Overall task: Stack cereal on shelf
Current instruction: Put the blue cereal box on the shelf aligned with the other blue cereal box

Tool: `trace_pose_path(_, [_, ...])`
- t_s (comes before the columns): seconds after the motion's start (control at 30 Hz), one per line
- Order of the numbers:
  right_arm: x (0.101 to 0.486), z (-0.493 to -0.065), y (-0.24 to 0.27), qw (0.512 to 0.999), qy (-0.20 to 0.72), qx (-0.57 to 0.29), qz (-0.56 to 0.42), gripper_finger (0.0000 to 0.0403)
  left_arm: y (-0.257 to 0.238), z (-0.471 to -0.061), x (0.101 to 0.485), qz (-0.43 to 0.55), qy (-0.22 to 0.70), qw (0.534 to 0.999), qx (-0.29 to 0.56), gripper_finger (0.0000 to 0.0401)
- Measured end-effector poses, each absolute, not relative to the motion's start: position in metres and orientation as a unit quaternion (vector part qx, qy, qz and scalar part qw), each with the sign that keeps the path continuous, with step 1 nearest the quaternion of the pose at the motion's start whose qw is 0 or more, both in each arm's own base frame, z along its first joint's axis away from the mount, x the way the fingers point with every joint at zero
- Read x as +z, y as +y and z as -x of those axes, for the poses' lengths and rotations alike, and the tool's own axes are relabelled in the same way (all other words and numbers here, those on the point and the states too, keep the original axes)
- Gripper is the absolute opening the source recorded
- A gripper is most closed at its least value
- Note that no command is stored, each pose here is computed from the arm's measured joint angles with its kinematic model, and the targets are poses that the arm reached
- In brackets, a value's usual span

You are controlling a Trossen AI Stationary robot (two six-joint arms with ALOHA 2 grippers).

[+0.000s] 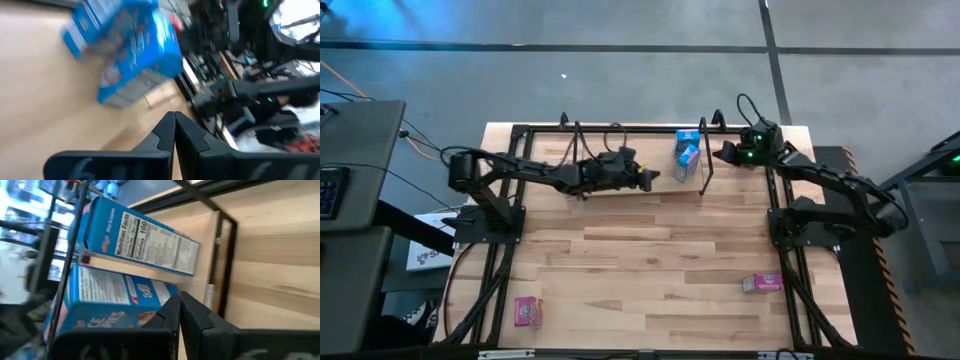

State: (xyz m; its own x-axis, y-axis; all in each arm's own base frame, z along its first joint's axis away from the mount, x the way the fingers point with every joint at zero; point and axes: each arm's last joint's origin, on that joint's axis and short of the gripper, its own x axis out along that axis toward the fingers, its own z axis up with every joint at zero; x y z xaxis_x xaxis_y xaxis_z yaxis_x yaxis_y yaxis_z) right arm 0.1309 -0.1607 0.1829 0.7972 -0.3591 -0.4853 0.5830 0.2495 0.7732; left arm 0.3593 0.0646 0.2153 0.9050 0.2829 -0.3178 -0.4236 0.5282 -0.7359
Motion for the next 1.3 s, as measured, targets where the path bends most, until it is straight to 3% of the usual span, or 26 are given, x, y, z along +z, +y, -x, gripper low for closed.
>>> trace_pose_path(0.2, [0.169, -0.144, -0.174, 0.782, 0.102, -0.241, -0.565, 0.0, 0.057, -0.399, 0.194, 0.457, 0.114, 0.867, 0.163, 0.0])
trace_pose_path(0.47, [0.163, -0.149, -0.179, 0.782, 0.094, -0.215, -0.578, 0.0, 0.071, -0.433, 0.181, 0.436, 0.109, 0.877, 0.173, 0.0])
trace_pose_path(1.3, [0.166, -0.15, -0.181, 0.795, 0.081, -0.214, -0.562, 0.0, 0.104, -0.433, 0.177, 0.445, 0.077, 0.859, 0.243, 0.0])
